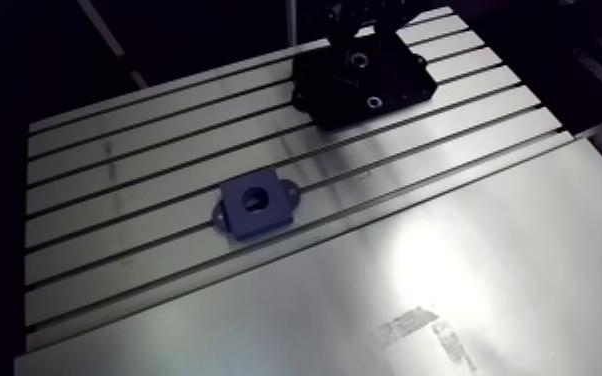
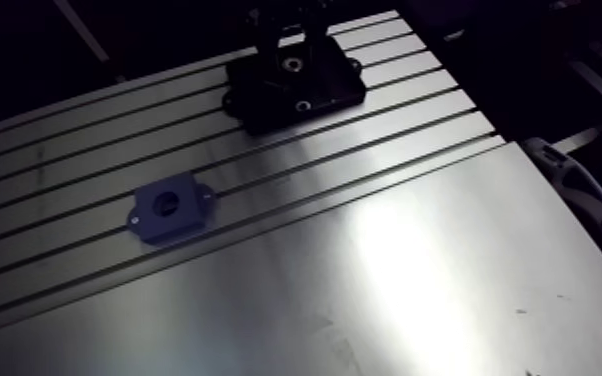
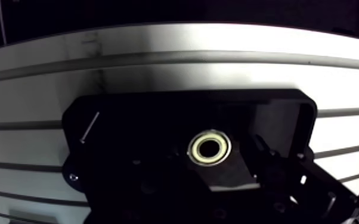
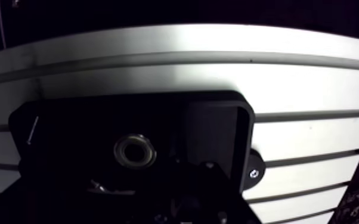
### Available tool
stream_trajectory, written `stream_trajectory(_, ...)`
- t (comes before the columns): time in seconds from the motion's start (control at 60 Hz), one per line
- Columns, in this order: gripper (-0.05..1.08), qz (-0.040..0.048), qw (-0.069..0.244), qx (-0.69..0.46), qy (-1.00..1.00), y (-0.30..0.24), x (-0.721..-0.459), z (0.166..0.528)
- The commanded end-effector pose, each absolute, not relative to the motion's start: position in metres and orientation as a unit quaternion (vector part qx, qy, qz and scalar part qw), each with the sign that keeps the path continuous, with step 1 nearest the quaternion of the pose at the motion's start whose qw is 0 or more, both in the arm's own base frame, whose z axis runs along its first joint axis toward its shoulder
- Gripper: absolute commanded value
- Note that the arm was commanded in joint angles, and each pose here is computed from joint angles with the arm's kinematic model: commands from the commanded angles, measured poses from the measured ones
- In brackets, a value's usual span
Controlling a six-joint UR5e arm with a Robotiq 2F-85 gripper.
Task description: Pick up the bearing and press it into the housing until flush.
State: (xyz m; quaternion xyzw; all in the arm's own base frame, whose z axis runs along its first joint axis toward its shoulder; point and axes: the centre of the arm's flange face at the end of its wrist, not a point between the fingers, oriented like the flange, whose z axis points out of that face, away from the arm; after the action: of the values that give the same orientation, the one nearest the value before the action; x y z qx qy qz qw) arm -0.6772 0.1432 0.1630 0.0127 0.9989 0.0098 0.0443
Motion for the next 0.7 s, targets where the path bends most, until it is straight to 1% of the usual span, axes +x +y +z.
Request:
stream_trajectory(0.017, 0.41, 0.0095, 0.045, 0.011, 0.999, 0.1404, -0.6765, 0.1623)
stream_trajectory(0.217, 0.41, 0.0102, 0.046, 0.011, 0.999, 0.1406, -0.6765, 0.1624)
stream_trajectory(0.5, 0.45, 0.0105, 0.045, 0.010, 0.999, 0.1399, -0.6776, 0.1625)
stream_trajectory(0.583, 0.48, 0.0117, 0.044, 0.011, 0.999, 0.1414, -0.6782, 0.1638)
stream_trajectory(0.7, 0.49, 0.0125, 0.042, 0.011, 0.999, 0.1420, -0.6796, 0.1656)
